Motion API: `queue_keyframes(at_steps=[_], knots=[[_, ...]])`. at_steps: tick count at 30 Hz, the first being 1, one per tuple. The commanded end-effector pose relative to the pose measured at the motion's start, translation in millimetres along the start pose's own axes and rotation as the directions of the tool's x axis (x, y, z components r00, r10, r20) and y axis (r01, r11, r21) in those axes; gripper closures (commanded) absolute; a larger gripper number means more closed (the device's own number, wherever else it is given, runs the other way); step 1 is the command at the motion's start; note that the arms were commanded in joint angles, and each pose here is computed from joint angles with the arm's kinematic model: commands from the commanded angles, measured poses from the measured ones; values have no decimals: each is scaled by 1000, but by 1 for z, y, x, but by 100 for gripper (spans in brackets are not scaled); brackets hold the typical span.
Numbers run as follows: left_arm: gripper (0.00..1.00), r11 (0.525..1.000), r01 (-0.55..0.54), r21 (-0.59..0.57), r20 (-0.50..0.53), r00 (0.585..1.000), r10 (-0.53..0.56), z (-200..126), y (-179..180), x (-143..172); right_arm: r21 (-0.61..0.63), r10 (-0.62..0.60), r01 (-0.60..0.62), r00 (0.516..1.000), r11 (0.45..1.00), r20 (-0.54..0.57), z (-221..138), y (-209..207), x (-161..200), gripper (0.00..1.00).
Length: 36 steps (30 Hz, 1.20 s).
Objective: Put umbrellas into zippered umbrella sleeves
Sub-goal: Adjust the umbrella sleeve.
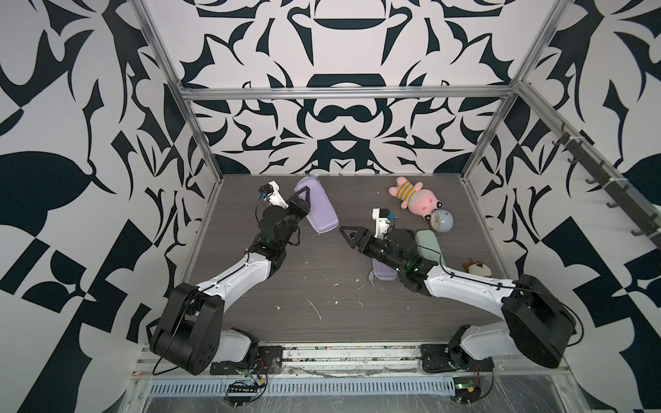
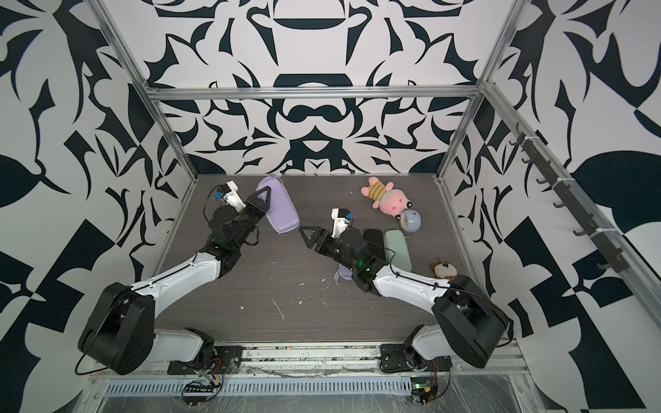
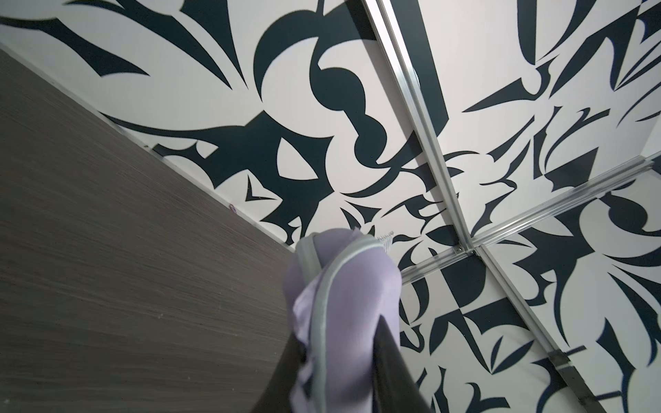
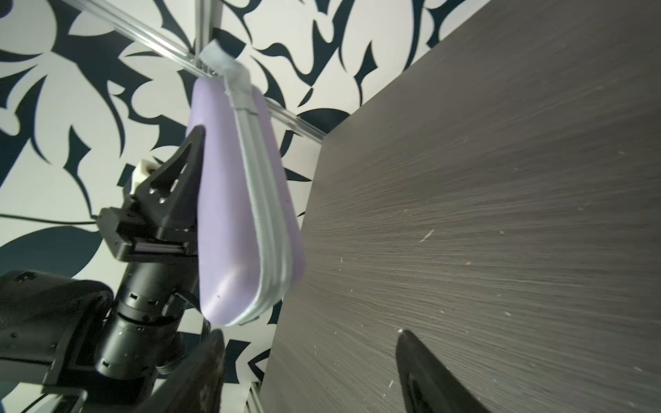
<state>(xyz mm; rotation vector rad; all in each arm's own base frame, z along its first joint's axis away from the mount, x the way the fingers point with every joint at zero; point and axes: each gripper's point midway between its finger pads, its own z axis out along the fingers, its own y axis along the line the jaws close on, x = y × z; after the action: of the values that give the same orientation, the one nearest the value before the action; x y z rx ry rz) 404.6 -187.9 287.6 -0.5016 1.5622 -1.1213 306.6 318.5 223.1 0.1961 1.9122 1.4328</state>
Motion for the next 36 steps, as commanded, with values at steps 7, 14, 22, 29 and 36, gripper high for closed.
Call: queue_keyframes(at_steps=[7, 14, 22, 29, 36], knots=[[99, 983, 126, 135, 34, 991, -131, 3, -36, 5, -276, 121, -90, 988, 957, 98, 13, 57, -19, 21], [66, 981, 135, 142, -73, 989, -125, -5, -39, 36, -409, 205, -116, 962, 905, 179, 21, 71, -42, 59], [19, 992, 95, 89, -412, 910, -50, -44, -3, 18, -333, 220, -213, 975, 918, -17, -3, 32, -67, 100], [11, 992, 25, 123, -710, 700, 71, -70, -18, 48, -168, -9, -46, 949, 985, -315, -35, 27, -34, 100], [4, 993, 21, 116, -802, 592, 82, -71, -13, 77, -268, -88, -32, 901, 963, -426, -42, 56, -26, 100]])
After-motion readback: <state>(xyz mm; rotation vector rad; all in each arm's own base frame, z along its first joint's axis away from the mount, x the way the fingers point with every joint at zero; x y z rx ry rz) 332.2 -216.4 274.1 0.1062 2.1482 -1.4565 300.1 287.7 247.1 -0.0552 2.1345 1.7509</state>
